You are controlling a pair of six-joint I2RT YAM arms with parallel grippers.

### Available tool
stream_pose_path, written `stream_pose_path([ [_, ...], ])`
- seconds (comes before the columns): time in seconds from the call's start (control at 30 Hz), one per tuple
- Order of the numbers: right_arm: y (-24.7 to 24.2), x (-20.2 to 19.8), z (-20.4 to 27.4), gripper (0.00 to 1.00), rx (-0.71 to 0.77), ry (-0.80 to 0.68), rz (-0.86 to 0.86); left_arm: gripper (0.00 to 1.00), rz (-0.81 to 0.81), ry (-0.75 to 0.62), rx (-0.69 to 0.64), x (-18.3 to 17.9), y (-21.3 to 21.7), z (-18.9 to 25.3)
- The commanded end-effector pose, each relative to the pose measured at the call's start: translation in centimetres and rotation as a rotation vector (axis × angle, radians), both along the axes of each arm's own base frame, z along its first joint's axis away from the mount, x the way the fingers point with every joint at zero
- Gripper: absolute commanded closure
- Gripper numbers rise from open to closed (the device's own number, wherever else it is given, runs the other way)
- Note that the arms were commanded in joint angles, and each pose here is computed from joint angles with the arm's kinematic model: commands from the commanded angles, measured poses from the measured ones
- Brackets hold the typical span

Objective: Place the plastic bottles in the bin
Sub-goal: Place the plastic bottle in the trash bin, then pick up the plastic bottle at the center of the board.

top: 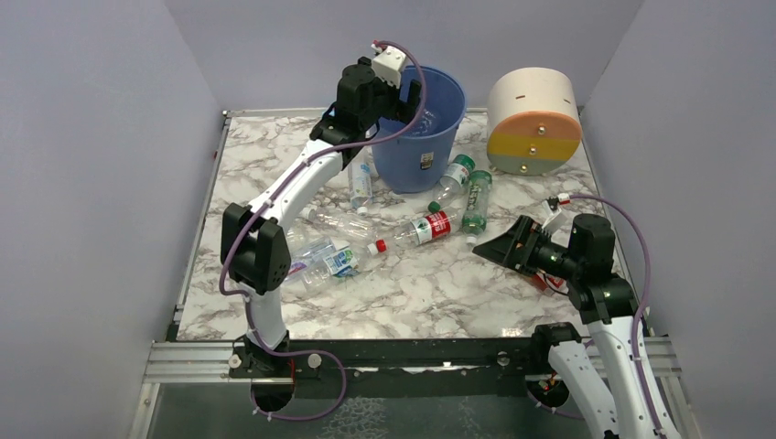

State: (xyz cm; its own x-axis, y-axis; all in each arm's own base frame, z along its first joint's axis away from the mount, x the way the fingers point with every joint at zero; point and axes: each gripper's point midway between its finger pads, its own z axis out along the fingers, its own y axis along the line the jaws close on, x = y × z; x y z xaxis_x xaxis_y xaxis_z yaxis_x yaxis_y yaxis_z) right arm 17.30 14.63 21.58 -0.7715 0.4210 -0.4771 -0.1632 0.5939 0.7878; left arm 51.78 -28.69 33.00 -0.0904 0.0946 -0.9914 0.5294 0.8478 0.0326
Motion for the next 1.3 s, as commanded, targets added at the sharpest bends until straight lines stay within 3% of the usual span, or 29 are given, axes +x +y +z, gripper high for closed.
stream_pose_path([
  [0.0,0.4,-0.2,0.4,0.00,0.014,-0.026,0.034,0.03,0.012,-0.050,-0.025,-1.6,1.5,3.7],
  [0.2,0.4,-0.2,0.4,0.00,0.015,-0.028,0.035,0.01,-0.034,0.007,-0.041,-4.6,1.9,4.4],
  [0.37,0.5,-0.2,-0.1,0.00,0.020,-0.020,0.041,0.01,-0.115,0.049,-0.062,-9.6,2.7,4.9],
  [0.57,0.6,0.0,-0.2,0.00,0.022,-0.019,0.048,0.01,-0.235,0.127,-0.070,-15.4,3.1,2.8],
  [0.83,0.8,0.4,-0.3,0.00,0.033,-0.010,0.060,0.01,-0.289,0.226,-0.114,-20.3,4.0,-0.4],
  [1.07,0.9,0.3,-0.4,0.00,0.034,-0.007,0.062,0.01,-0.303,0.417,-0.169,-23.0,3.5,-6.8],
  [1.27,0.9,0.1,-0.9,0.00,0.040,0.004,0.062,0.01,-0.278,0.561,-0.120,-24.8,1.5,-13.3],
])
